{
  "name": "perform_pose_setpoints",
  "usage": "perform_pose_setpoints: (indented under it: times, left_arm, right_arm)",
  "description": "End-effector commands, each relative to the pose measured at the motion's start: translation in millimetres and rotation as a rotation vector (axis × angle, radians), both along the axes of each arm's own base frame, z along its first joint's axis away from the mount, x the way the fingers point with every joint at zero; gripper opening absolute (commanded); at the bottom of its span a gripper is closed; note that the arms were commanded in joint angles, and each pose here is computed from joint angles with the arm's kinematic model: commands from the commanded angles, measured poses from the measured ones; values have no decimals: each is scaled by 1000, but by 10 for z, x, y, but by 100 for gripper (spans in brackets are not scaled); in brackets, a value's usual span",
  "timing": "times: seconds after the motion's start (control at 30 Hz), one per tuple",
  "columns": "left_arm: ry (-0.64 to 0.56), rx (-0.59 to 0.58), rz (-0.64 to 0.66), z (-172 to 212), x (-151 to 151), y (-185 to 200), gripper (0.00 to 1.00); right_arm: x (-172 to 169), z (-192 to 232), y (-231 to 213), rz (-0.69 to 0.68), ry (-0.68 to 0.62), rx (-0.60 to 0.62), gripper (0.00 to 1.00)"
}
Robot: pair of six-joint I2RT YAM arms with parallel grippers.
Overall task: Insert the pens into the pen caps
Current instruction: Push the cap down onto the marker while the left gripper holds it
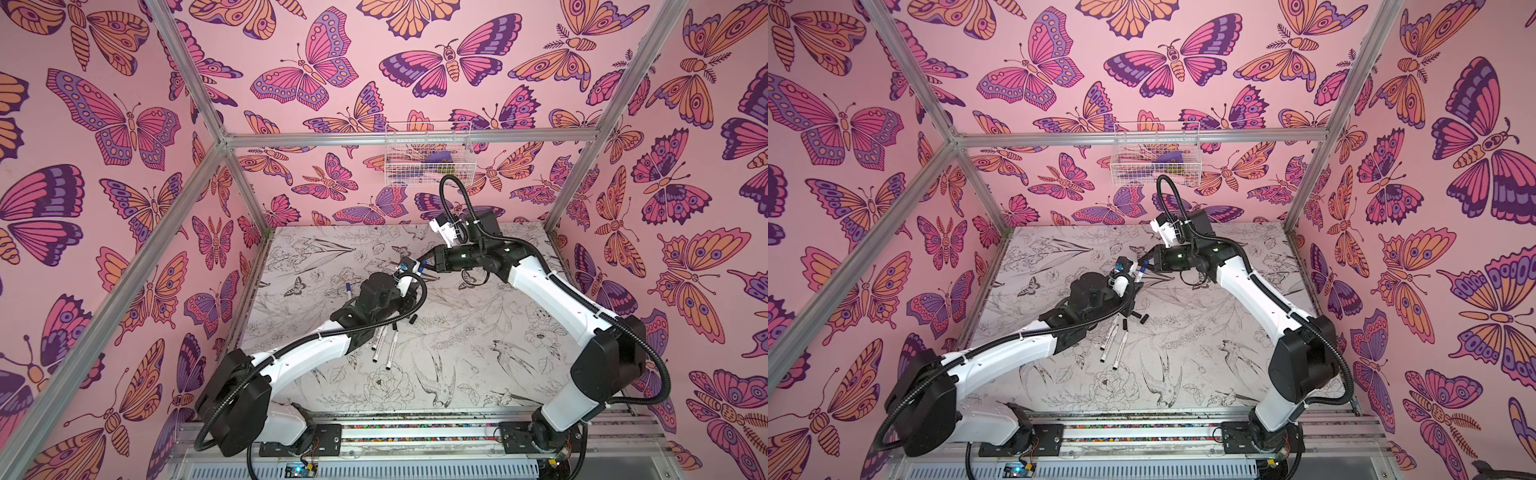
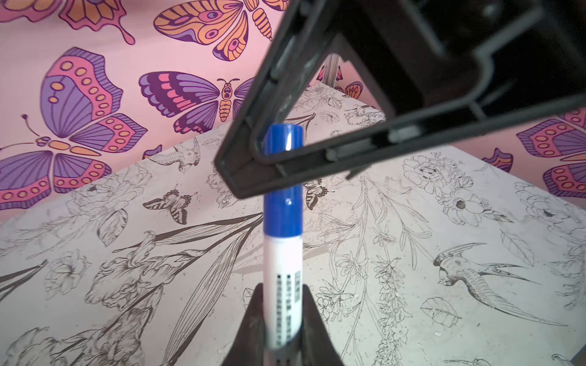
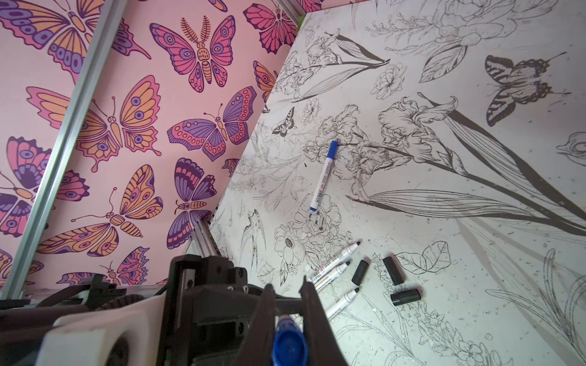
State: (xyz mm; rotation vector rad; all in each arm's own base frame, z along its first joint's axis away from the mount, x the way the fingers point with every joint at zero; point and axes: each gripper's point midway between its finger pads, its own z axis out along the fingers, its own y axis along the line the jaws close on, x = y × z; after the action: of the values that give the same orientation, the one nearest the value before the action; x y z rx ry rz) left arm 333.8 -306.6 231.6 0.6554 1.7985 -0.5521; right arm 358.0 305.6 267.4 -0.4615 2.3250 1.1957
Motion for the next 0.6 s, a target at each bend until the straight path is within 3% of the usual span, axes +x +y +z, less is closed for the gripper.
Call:
perform_pose_setpoints:
  times: [0.0,0.1,0.57]
  left_arm:
    - [-597,-624,-209,2539,-431,-28,0]
    - [-596,-673,-215,2614,-378,34,0]
    - [-663,-658,-77,2771,-73,430,0]
  right_arm:
    - [-719,-1034,49,143,351,-226,0]
    - [-802,-1088,97,176,344,-248,0]
    - [-1118,-1322,25,284,309,-407,0]
